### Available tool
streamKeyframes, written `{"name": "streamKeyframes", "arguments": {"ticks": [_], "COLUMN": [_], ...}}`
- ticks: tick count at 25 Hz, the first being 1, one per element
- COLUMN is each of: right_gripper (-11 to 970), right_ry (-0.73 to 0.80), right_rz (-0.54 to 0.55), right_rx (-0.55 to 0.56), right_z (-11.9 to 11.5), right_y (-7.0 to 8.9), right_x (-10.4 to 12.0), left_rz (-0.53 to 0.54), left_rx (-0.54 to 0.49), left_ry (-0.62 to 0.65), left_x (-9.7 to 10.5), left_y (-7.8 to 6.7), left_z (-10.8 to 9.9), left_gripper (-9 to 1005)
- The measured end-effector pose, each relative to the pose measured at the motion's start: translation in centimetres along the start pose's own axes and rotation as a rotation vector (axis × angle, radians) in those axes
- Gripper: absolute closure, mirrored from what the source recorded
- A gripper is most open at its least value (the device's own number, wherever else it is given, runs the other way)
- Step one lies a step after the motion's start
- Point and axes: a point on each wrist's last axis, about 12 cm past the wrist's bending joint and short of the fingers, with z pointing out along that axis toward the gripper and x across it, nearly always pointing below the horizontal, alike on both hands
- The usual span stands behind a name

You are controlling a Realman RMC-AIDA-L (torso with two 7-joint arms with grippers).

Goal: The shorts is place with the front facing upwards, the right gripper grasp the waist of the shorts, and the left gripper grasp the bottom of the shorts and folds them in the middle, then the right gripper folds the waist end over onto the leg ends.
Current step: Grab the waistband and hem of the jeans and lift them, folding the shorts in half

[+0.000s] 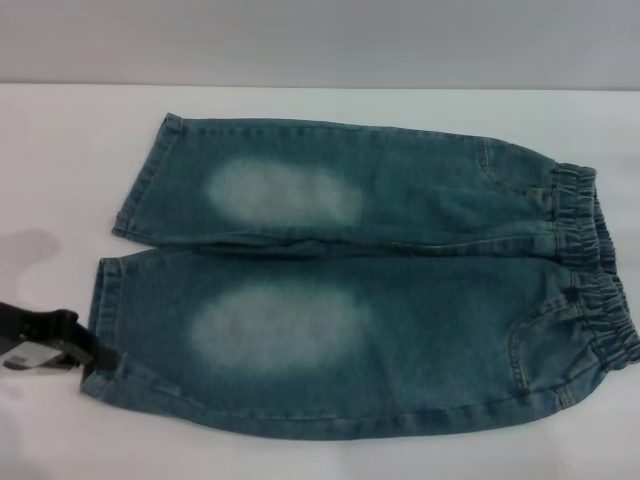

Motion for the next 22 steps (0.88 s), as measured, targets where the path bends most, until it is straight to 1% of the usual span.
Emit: {"name": "streamKeyframes", "arguments": {"ticks": [4,5,7,10,14,17,21,22], "right_gripper": [466,466,466,466,466,466,466,466], "right_ry": [0.12,0.167,0.243,0.377,0.61,0.778,0.94,0.977], "right_rz": [0.052,0.054,0.054,0.029,-0.028,-0.094,-0.157,-0.167], "right_rx": [-0.195,-0.26,-0.351,-0.497,-0.68,-0.787,-0.858,-0.869], "right_z": [1.2,1.7,2.3,3.0,3.4,3.5,3.4,3.4], "right_y": [0.8,1.1,1.8,3.2,5.8,7.6,9.2,9.6], "right_x": [-1.7,-2.4,-3.4,-4.9,-6.9,-7.8,-8.0,-8.0], "left_rz": [0.011,0.019,0.031,0.048,0.06,0.085,0.101,0.122], "left_rx": [0.025,0.031,0.037,0.036,0.029,0.024,0.021,0.021], "left_ry": [-0.044,-0.057,-0.067,-0.073,-0.082,-0.092,-0.097,-0.099], "left_x": [-0.5,-0.7,-0.8,-1.0,-1.3,-1.7,-2.1,-2.5], "left_y": [-0.4,-0.6,-0.7,-0.9,-0.9,-1.3,-1.6,-2.0], "left_z": [-0.1,-0.1,-0.1,0.0,-0.1,-0.1,-0.2,-0.1], "left_gripper": [955,955,955,955,955,954,954,954]}}
